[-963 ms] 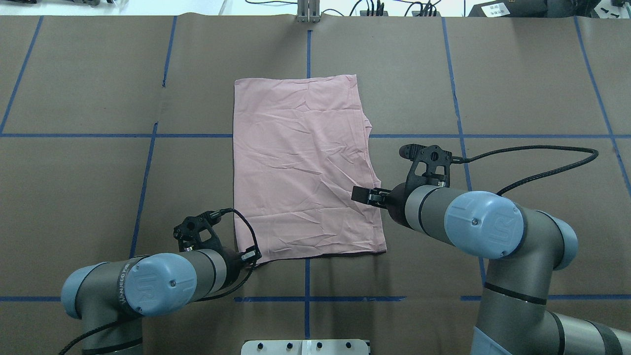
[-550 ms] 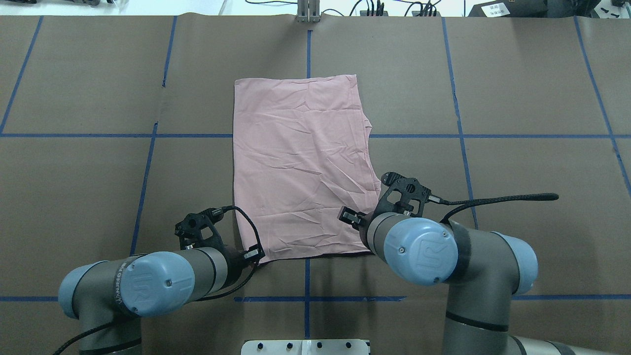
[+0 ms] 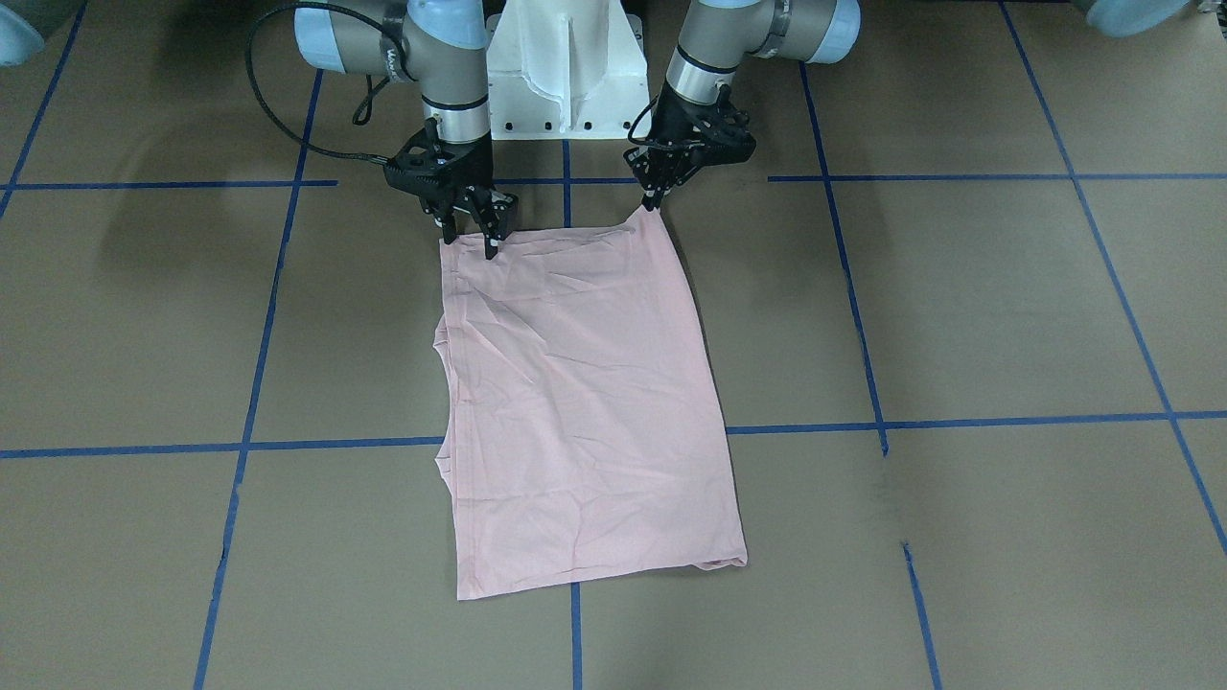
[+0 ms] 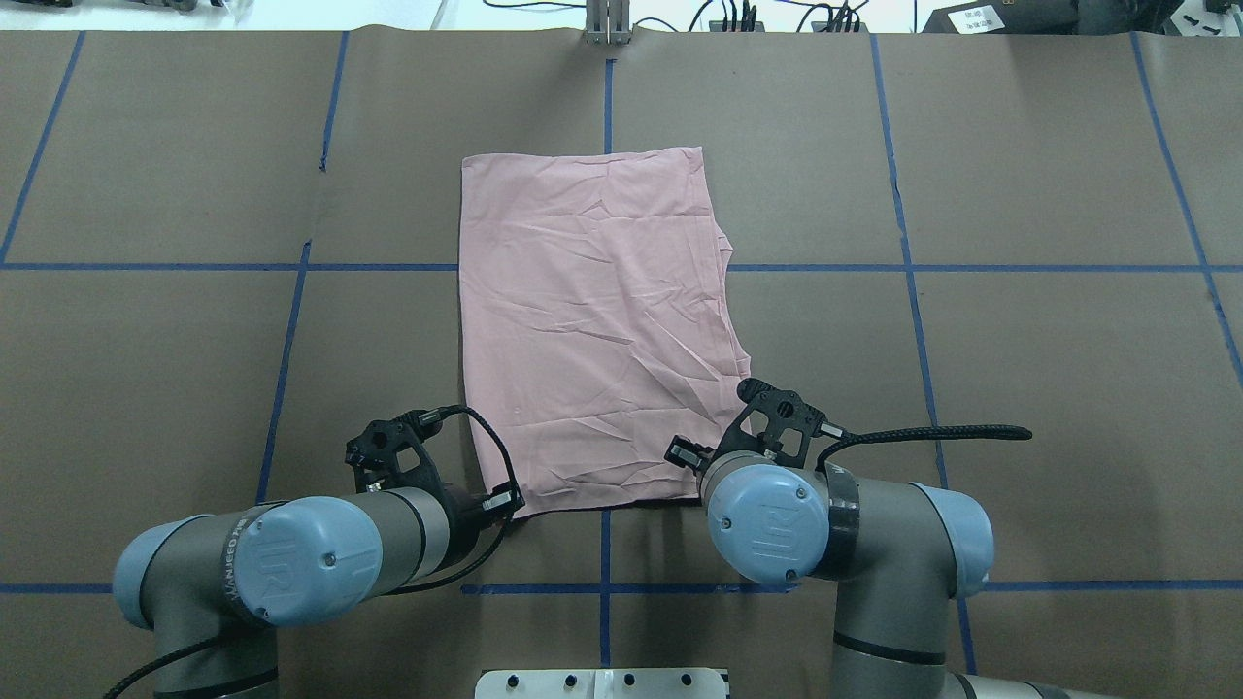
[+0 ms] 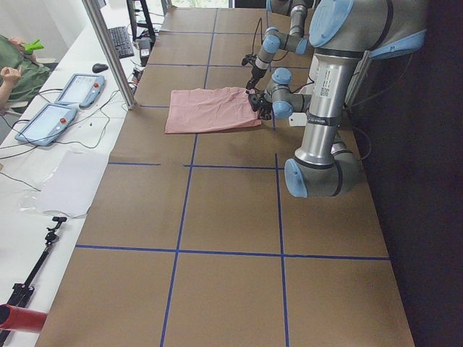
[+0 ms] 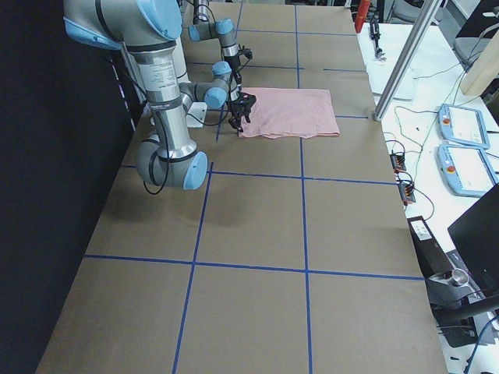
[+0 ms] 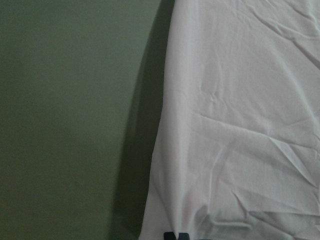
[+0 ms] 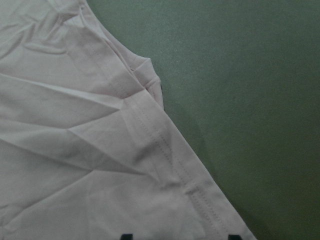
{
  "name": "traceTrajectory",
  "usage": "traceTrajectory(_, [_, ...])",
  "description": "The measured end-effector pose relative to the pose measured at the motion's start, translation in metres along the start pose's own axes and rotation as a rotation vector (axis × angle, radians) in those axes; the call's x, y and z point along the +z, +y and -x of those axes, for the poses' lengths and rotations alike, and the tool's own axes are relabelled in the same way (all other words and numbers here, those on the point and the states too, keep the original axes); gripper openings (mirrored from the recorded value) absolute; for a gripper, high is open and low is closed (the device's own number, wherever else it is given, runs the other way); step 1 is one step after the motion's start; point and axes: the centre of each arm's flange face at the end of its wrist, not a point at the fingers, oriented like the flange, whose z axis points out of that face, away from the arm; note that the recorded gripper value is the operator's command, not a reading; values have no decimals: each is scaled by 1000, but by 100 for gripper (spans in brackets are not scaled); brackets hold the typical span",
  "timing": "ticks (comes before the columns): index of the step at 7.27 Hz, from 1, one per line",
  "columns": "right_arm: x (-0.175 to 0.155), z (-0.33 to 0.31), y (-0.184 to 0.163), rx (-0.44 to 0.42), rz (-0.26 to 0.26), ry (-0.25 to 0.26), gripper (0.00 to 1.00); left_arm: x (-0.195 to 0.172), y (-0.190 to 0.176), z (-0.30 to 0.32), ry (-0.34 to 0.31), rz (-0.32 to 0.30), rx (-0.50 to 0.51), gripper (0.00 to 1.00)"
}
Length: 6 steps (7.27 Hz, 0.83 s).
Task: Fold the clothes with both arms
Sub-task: 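Lower both grippers onto the near shirt corners, then grasp both near corners of the shirt with left and right grippers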
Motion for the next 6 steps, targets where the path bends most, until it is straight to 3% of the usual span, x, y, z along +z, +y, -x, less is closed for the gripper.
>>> traceTrajectory(3, [1,14,10,-3,-5,19,65,0,1,0,2,1,1,0])
traceTrajectory(4, [2,16,12,-5,-4,21,54,0,1,0,2,1,1,0])
traceTrajectory(6, [4,16,16,-10,-4,28,49,0,1,0,3,1,1,0])
